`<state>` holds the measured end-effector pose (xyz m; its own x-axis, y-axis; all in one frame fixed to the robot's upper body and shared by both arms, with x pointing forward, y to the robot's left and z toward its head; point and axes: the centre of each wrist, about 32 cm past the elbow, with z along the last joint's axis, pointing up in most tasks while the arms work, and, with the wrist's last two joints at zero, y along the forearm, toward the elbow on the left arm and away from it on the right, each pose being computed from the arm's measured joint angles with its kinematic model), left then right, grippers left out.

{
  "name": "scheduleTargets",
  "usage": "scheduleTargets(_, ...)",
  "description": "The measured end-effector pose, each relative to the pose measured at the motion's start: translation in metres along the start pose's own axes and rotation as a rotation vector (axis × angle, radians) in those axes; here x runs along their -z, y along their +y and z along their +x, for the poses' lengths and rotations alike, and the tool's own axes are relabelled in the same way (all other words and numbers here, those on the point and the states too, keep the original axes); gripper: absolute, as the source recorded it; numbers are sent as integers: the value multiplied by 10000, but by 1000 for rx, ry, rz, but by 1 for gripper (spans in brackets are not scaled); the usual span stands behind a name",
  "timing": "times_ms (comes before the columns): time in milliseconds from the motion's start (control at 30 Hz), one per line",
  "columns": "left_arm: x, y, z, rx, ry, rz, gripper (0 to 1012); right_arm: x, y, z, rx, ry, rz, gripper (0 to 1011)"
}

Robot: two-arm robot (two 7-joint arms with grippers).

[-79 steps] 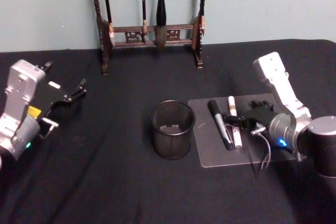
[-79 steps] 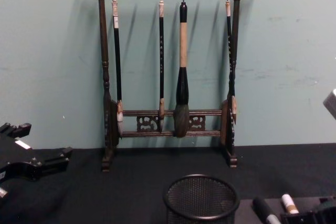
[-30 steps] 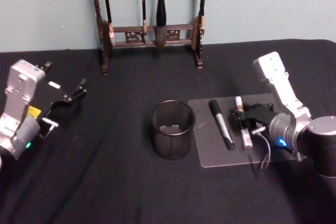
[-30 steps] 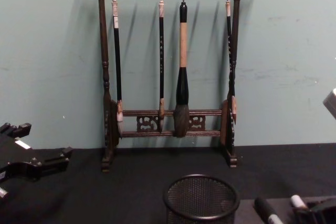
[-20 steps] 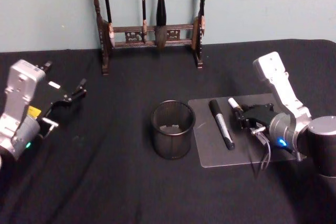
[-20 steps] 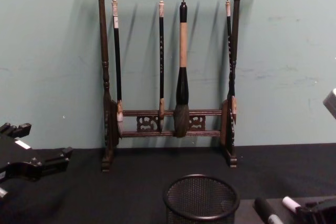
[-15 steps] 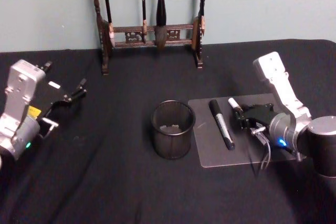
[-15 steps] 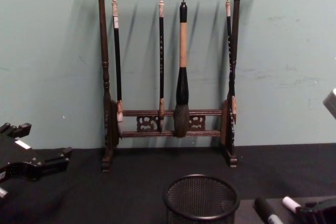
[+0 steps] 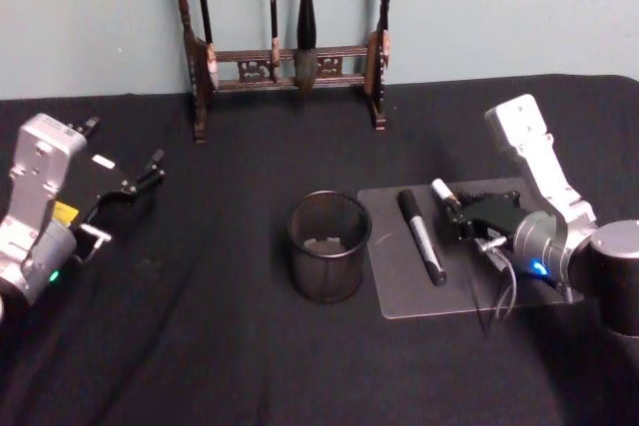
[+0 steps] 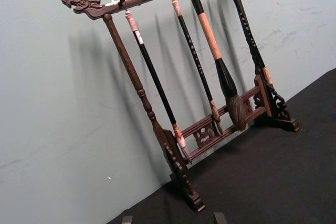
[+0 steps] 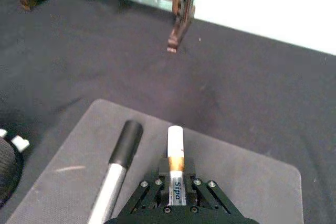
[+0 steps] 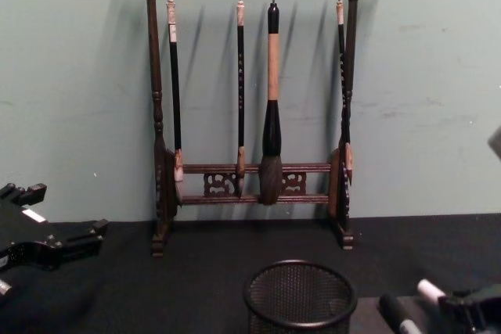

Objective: Pick up the water-based marker from the table and place it into the pen holder.

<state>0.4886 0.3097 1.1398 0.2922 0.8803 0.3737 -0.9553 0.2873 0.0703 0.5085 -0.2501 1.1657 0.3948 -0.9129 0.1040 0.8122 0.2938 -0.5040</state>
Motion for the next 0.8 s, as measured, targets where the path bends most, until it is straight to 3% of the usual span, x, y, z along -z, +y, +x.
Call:
scheduleTargets(100,0,0,0,0,0,0,1001,-10,-23,14,-4,3,23,165)
scheduleTargets(300,0,0,0,0,0,0,1001,-42,-105,36,-16,12,122,165)
scheduleTargets(400,0,0,0,0,0,0,1001,-41,-164,45,-31,15,224,165)
scheduleTargets(500,0,0,0,0,0,0,1001,-25,-193,50,-45,14,287,165)
scheduleTargets(700,0,0,0,0,0,0,1001,20,-240,51,-127,7,502,165)
scheduleTargets(800,0,0,0,0,0,0,1001,19,-238,44,-161,5,561,165)
